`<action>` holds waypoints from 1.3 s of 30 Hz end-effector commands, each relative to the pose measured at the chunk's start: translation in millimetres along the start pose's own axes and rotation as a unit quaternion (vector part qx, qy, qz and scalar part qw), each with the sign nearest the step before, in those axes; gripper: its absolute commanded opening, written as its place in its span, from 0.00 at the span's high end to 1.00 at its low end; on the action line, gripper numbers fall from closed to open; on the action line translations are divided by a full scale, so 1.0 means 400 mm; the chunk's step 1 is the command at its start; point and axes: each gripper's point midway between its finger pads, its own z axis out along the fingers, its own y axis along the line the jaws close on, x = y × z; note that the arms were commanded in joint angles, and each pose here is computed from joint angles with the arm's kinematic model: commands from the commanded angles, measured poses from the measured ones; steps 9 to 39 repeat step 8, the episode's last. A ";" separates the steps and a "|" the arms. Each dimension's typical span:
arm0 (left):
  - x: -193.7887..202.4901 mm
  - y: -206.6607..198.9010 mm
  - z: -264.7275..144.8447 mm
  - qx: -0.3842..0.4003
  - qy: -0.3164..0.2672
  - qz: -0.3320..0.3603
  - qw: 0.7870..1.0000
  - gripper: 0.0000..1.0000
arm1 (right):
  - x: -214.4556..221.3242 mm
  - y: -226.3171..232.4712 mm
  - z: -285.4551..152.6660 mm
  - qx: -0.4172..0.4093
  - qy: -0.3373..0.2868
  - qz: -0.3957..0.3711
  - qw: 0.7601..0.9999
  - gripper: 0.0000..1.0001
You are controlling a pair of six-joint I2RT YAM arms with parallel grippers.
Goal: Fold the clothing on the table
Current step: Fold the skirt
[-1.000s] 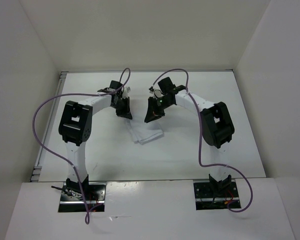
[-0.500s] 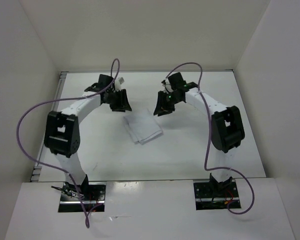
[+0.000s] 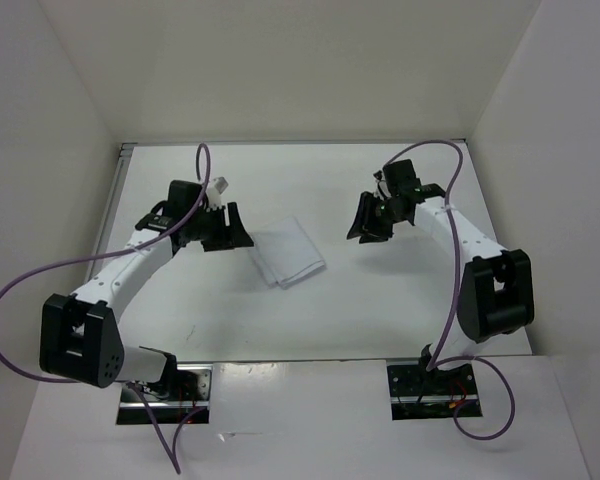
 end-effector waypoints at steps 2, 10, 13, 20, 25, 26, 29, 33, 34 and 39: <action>-0.022 -0.011 -0.016 0.002 -0.024 -0.001 1.000 0.30 | 0.009 0.008 -0.029 -0.004 -0.015 -0.005 1.000 0.53; -0.009 -0.006 -0.010 0.004 -0.018 0.002 1.000 0.29 | 0.008 0.004 -0.041 0.001 -0.030 -0.008 1.000 0.38; -0.009 -0.006 -0.010 0.004 -0.018 0.002 1.000 0.29 | 0.008 0.004 -0.041 0.001 -0.030 -0.008 1.000 0.38; -0.009 -0.006 -0.010 0.004 -0.018 0.002 1.000 0.29 | 0.008 0.004 -0.041 0.001 -0.030 -0.008 1.000 0.38; -0.009 -0.006 -0.010 0.004 -0.018 0.002 1.000 0.29 | 0.008 0.004 -0.041 0.001 -0.030 -0.008 1.000 0.38; -0.009 -0.006 -0.010 0.004 -0.018 0.002 1.000 0.29 | 0.008 0.004 -0.041 0.001 -0.030 -0.008 1.000 0.38; -0.009 -0.006 -0.010 0.004 -0.018 0.002 1.000 0.29 | 0.008 0.004 -0.041 0.001 -0.030 -0.008 1.000 0.38; -0.009 -0.006 -0.010 0.004 -0.018 0.002 1.000 0.29 | 0.008 0.004 -0.041 0.001 -0.030 -0.008 1.000 0.38; -0.009 -0.006 -0.010 0.004 -0.018 0.002 1.000 0.29 | 0.008 0.004 -0.041 0.001 -0.030 -0.008 1.000 0.38; -0.009 -0.006 -0.010 0.004 -0.018 0.002 1.000 0.29 | 0.008 0.004 -0.041 0.001 -0.030 -0.008 1.000 0.38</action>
